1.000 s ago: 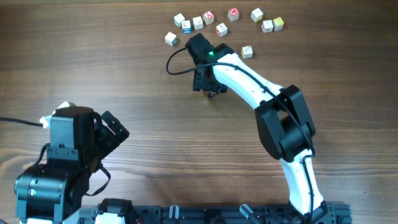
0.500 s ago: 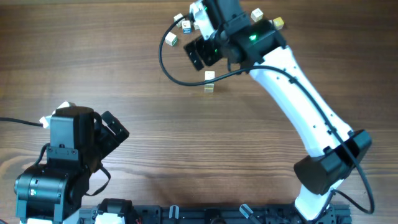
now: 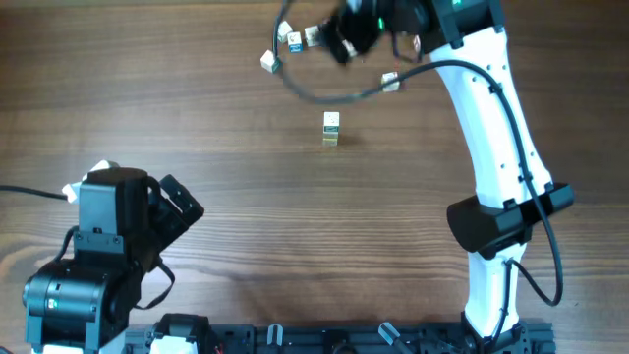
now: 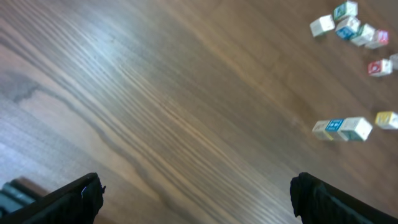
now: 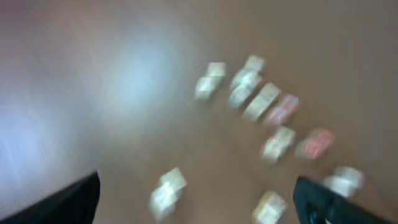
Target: Form a tower
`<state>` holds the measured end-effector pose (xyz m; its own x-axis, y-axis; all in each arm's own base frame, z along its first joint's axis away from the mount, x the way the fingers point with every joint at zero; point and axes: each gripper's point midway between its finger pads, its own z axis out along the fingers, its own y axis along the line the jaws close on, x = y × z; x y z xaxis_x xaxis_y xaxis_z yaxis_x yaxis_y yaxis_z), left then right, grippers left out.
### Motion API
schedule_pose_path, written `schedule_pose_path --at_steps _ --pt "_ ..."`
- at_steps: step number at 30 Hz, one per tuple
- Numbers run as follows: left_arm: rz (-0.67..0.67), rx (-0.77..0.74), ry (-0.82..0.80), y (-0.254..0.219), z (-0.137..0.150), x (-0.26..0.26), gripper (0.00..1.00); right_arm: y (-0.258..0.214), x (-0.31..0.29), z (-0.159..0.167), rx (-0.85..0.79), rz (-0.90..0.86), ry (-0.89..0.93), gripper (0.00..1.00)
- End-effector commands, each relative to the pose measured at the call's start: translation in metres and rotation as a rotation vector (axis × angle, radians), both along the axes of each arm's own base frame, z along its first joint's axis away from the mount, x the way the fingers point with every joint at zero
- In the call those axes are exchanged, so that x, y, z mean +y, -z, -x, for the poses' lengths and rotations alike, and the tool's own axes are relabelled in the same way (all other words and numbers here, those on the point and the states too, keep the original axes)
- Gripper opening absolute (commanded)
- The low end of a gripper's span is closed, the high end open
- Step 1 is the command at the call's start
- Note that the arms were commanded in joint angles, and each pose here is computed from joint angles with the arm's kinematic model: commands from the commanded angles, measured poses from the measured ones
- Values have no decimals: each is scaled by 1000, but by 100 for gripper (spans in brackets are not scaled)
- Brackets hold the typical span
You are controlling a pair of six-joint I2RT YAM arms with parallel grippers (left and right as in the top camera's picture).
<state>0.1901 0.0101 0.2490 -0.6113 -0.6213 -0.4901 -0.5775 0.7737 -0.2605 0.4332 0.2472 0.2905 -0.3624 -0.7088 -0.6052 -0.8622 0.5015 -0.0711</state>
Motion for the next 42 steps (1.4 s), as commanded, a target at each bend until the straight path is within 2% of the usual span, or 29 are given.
schedule_pose_path --at_steps 1,5,8,11,19,30,42 --pt "9 -1 -15 1 0 1 100 42 4 33 35 120 -372 99" --pt "9 -1 -15 1 0 1 100 115 7 38 203 170 -407 99" --pt "9 -1 -15 1 0 1 100 154 10 41 242 233 -465 99" --pt "9 -1 -15 1 0 1 100 170 10 30 199 317 -482 99" --pt "9 -1 -15 1 0 1 100 224 2 17 242 410 -496 100" --pt "9 -1 -15 1 0 1 100 271 5 12 292 421 -501 100" --pt "9 -1 -15 1 0 1 100 272 7 8 286 413 -466 100"
